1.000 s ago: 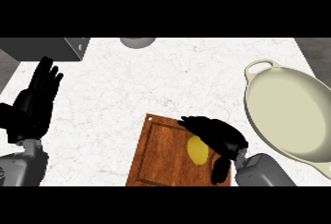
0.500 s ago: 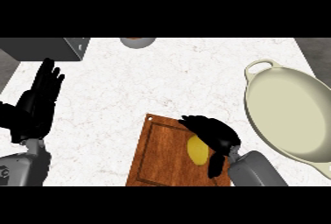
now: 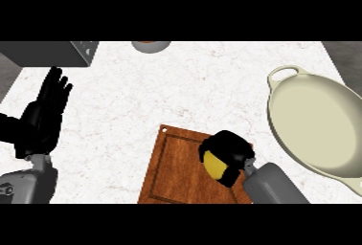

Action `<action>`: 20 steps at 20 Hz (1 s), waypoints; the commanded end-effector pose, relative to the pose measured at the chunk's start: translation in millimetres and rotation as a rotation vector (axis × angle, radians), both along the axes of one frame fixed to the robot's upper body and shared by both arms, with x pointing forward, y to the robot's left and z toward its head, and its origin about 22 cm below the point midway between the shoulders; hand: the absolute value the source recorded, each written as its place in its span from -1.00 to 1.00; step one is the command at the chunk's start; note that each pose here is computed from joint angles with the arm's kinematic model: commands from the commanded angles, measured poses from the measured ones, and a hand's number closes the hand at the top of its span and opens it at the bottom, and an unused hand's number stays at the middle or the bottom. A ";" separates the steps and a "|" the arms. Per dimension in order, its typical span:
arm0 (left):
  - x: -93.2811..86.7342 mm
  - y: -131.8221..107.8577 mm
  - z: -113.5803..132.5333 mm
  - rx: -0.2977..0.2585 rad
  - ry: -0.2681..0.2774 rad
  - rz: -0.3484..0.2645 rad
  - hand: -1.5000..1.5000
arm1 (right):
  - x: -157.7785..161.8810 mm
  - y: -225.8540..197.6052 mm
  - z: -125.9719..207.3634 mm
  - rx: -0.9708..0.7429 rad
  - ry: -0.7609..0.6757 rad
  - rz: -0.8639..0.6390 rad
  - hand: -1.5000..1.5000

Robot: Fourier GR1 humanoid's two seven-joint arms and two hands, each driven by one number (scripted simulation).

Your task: Pick the lemon from the cutting board and place it in the pot

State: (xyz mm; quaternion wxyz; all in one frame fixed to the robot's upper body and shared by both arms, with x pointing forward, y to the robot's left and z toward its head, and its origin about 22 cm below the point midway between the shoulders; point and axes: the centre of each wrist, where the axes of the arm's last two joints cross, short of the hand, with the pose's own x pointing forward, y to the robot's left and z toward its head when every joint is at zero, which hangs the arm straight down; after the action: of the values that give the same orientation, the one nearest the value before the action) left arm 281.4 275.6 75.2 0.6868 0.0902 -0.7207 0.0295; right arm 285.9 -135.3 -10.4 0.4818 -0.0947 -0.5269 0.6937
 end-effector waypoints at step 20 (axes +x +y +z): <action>-3.3 1.2 9.6 -0.004 0.002 0.014 0.00 | -206.2 -30.6 65.7 0.222 -0.186 -0.172 1.00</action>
State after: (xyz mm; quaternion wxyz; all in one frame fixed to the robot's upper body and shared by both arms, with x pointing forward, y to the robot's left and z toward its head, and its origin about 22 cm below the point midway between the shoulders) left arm 278.7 285.1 78.6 0.6883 0.0972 -0.7179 0.0373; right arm 94.3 -151.7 26.4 0.4934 -0.1262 -0.5824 0.6336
